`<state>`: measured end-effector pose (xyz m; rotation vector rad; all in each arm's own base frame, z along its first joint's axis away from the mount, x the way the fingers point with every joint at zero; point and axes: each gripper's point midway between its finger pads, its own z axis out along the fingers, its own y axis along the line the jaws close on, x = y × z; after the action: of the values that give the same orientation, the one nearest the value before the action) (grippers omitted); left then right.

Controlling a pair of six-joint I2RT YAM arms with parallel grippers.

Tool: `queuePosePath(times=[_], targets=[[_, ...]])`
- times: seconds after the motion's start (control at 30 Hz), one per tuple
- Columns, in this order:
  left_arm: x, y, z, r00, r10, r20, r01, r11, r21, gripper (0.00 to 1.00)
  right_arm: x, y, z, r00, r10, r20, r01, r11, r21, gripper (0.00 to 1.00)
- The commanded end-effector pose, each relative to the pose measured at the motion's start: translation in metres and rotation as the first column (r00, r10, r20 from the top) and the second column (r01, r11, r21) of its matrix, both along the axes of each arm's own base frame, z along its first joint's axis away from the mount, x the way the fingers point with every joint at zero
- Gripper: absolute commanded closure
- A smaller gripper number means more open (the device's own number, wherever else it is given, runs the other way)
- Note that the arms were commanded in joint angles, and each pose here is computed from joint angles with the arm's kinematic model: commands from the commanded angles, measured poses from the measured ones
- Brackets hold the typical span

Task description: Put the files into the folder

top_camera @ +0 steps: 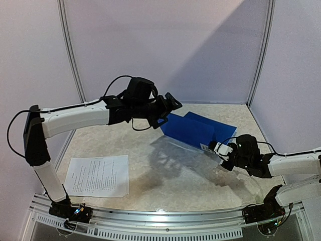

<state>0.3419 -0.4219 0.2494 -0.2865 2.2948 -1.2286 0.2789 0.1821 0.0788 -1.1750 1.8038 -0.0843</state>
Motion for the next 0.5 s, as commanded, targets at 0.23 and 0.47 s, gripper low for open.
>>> queuePosePath(times=[0.23, 0.47], targets=[[-0.015, -0.014, -0.024, 0.991, -0.03, -0.132, 0.023, 0.998, -0.055, 0.37, -0.006, 0.004, 0.011, 0.988, 0.033, 0.151, -0.017, 0.994, -0.11, 1.0], [-0.026, -0.007, -0.048, 0.985, -0.069, -0.156, 0.068, 0.998, -0.012, 0.91, -0.014, 0.013, 0.012, 0.993, 0.069, 0.098, -0.059, 0.993, -0.099, 1.0]])
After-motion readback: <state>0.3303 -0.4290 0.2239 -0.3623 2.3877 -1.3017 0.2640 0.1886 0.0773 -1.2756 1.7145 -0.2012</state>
